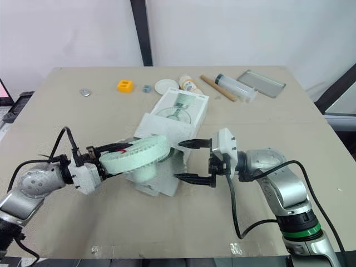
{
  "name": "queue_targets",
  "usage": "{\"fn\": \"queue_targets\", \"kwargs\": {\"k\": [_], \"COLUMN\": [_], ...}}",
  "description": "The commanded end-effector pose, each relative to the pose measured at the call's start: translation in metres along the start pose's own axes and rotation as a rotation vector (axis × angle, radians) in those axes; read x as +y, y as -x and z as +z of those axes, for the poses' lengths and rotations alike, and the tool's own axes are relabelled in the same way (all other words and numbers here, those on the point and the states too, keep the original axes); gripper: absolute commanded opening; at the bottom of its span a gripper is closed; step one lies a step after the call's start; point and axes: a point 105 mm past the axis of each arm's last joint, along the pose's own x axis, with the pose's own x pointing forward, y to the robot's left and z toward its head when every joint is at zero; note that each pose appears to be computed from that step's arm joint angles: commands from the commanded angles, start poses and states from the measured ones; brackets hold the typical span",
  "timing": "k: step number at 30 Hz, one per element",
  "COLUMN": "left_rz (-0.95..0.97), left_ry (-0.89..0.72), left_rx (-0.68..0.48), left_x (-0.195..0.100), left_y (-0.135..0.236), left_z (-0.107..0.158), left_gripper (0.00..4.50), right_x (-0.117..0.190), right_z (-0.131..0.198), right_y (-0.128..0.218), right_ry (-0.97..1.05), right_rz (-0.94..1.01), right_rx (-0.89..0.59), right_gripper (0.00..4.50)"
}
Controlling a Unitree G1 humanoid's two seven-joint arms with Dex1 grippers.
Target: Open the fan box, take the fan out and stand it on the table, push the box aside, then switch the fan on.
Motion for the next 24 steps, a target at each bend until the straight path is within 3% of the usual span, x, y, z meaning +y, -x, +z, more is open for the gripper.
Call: {"fn": "queue_targets", "kwargs": {"k": [1,6,14,24], "left_rz": [0.012,0.021,0.023,-0.061], "left_ry": [0.193,0.459,0.719,0.724], "left_rx": [-0.038,0.000,-0.004,0.170], "left_x": [0.021,0.041,0.053,0.056], "left_y": [0.002,0.006,0.010,0.026], "left_z": [0.023,0.029,0.040,0.046], "left_gripper": [1.92,1.92,1.92,1.92], "right_x": [-0.004,-0.008,-0.015,-0.015], "right_z": [0.009,0.007,0.007,0.005], "right_y": [0.003,-0.001,-0.002,-0.004], "right_ry": [0.049,0.043,0.047,0.050], "right_rz": [-0.021,-0.040,-0.079,-0.070], "right_rx": [-0.020,-0.028,-0.047,-0.086], "right_gripper": [4.50,4.50,4.50,4.50]}}
